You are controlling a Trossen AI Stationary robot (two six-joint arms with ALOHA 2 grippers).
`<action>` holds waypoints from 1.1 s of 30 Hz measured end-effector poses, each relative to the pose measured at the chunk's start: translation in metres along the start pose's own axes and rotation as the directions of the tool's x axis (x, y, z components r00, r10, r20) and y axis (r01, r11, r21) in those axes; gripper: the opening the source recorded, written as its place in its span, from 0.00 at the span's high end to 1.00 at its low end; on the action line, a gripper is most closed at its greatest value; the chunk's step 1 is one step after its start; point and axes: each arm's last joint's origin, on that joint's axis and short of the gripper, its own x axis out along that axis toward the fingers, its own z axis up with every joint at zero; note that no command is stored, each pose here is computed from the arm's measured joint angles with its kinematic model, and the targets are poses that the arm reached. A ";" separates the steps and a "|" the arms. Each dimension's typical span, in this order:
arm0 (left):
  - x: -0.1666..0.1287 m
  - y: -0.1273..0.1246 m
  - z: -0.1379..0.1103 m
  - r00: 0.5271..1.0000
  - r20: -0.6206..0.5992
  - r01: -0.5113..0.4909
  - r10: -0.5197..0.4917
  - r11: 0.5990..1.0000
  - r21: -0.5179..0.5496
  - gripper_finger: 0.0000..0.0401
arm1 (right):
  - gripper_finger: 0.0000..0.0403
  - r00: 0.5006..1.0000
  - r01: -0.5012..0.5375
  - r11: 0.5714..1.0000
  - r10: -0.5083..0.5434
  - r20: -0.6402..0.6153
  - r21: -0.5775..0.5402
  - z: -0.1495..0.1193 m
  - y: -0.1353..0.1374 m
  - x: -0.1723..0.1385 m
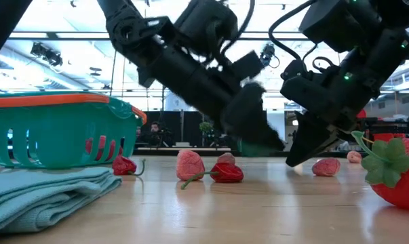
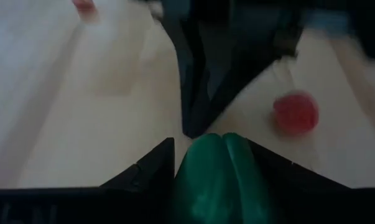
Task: Pick and placing Produce into tupperware
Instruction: Put the green bell pepper into the blue basket
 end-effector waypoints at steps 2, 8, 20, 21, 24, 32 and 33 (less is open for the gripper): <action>-0.007 0.002 0.011 1.000 0.024 -0.001 0.001 1.000 -0.003 0.55 | 0.99 1.000 0.006 1.000 -0.006 -0.004 -0.004 0.000 -0.001 0.000; -0.048 0.022 0.050 0.999 0.033 -0.036 0.035 0.999 0.027 0.51 | 0.99 1.000 0.014 1.000 -0.014 -0.009 -0.008 -0.001 -0.002 0.000; -0.203 0.096 0.079 0.932 -0.325 -0.192 0.161 0.979 -0.066 0.51 | 0.99 1.000 -0.007 1.000 0.007 -0.028 -0.013 -0.010 0.003 -0.005; -0.217 0.099 0.076 0.915 -0.370 -0.209 0.161 0.973 -0.093 0.50 | 0.99 1.000 -0.008 1.000 0.008 -0.029 -0.013 -0.011 0.004 -0.006; -0.252 0.101 0.063 0.846 -0.508 -0.286 0.161 0.942 -0.178 0.50 | 0.99 0.999 -0.009 1.000 0.009 -0.030 -0.017 -0.012 0.004 -0.006; -0.253 0.083 0.004 0.785 -0.605 -0.343 0.133 0.907 -0.246 0.53 | 0.99 0.999 -0.016 1.000 0.015 -0.032 -0.018 -0.013 0.005 -0.007; -0.246 0.080 -0.007 0.788 -0.602 -0.335 0.129 0.910 -0.244 0.52 | 0.99 0.999 -0.019 1.000 0.018 -0.033 -0.022 -0.014 0.006 -0.008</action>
